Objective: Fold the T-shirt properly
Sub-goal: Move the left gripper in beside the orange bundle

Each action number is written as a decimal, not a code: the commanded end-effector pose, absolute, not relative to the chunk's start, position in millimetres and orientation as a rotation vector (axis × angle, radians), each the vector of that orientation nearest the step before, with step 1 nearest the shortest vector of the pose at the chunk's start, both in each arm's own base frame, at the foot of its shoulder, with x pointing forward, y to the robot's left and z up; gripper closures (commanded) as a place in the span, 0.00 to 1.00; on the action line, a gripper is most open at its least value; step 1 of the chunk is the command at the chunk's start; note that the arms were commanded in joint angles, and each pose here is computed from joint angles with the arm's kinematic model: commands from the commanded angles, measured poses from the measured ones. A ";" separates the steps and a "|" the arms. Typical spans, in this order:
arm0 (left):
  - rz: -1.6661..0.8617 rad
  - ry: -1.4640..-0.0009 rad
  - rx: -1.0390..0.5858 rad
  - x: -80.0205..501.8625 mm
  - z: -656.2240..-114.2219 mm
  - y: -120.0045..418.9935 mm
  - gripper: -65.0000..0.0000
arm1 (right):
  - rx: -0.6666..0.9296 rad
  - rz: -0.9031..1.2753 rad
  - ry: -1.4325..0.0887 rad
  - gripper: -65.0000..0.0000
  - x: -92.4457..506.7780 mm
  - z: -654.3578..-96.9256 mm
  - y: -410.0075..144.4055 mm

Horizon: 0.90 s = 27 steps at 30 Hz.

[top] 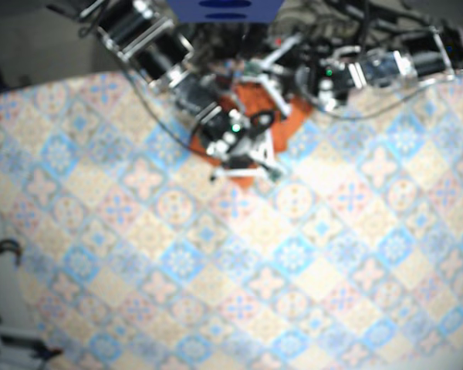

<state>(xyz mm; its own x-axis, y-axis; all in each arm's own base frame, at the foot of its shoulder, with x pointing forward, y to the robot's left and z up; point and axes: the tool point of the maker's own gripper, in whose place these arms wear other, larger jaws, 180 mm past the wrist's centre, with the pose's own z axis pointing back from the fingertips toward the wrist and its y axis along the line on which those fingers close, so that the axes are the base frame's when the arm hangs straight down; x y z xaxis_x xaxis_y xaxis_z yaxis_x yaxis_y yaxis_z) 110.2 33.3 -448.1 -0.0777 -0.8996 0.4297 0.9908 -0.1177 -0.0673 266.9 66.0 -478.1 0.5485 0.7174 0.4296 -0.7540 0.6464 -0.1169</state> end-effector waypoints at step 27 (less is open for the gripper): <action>-1.569 -0.244 0.040 207.7 -471.1 140.0 0.89 | 0.059 0.798 -0.457 0.73 278.0 -480.2 44.6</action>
